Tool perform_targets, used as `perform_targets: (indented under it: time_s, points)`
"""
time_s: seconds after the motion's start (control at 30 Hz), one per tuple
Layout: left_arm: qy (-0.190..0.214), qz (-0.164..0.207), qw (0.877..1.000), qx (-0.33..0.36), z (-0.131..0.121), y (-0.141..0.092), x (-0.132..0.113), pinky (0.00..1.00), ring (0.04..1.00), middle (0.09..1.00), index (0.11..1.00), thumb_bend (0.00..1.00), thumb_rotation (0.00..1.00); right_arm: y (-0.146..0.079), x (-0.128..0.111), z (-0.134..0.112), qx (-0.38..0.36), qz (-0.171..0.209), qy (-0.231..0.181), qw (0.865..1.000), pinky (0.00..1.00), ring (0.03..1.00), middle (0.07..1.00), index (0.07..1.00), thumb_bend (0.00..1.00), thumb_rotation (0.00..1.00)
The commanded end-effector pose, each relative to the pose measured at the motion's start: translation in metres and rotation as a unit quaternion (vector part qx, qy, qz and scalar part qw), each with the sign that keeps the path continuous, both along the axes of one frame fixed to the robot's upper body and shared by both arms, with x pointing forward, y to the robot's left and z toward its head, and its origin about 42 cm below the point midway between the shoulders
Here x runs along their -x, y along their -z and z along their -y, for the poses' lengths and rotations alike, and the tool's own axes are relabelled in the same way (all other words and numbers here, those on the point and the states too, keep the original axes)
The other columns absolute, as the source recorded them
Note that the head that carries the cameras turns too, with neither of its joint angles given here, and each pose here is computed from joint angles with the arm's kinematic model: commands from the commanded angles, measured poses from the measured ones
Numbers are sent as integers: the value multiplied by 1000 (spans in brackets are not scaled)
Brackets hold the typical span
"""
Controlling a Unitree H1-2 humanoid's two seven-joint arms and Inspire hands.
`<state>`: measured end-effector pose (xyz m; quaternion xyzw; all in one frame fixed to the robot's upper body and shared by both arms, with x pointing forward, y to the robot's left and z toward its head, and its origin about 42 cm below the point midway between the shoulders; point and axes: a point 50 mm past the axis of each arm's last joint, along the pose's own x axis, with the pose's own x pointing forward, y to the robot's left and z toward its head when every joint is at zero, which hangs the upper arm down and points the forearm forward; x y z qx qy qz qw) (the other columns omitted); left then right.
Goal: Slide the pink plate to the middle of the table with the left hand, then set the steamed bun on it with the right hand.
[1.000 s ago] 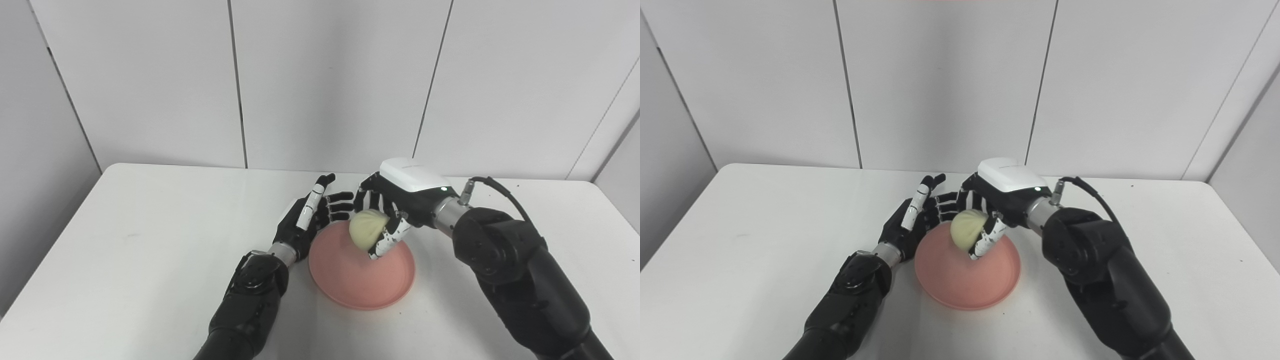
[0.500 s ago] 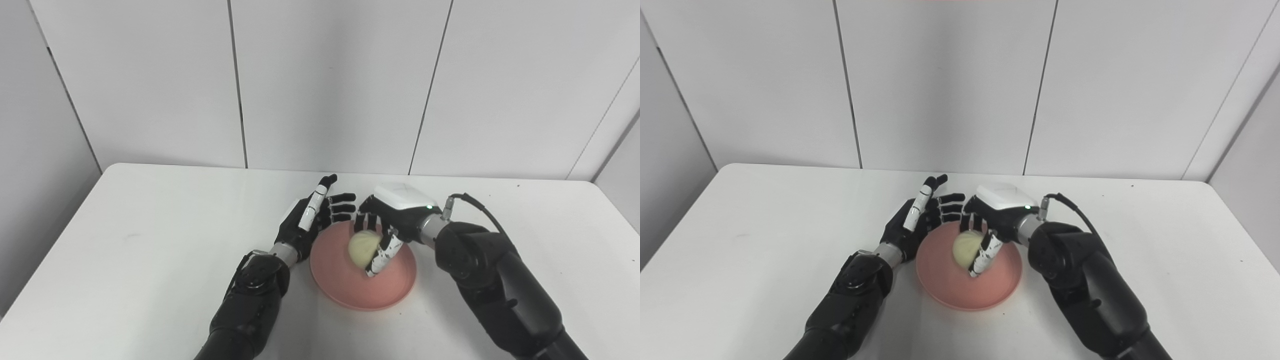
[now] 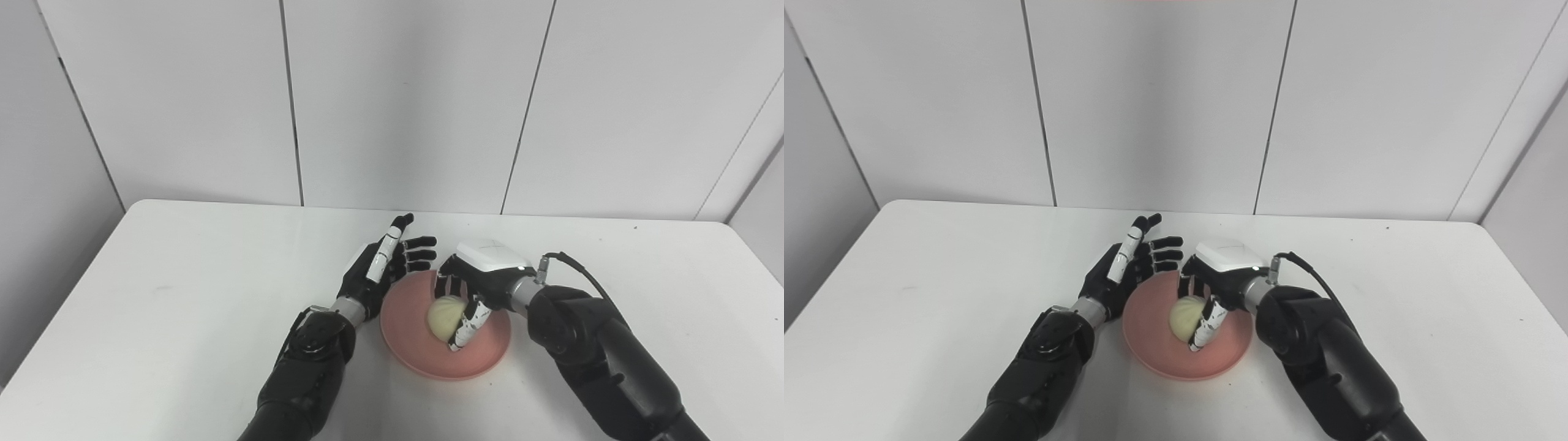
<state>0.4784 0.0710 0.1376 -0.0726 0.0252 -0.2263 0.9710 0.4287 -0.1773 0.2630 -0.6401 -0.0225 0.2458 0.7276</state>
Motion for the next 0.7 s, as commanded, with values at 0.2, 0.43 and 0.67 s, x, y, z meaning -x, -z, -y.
perform_targets:
  time_s: [0.2, 0.43, 0.67]
  points:
    - [4, -71, 997, -26, -3, 33, 14, 713, 708, 742, 931, 704, 934, -21, 4, -3, 23, 48, -29, 998, 454, 649, 759, 789, 903, 238]
    - [3, -67, 997, -32, -4, 32, 15, 712, 703, 735, 929, 691, 945, -19, 7, -1, 25, 38, -26, 999, 597, 755, 808, 825, 953, 244]
    - [3, -68, 997, -32, -6, 33, 16, 690, 705, 743, 934, 714, 939, -18, 8, 0, 26, 41, -19, 999, 846, 874, 859, 844, 1000, 356]
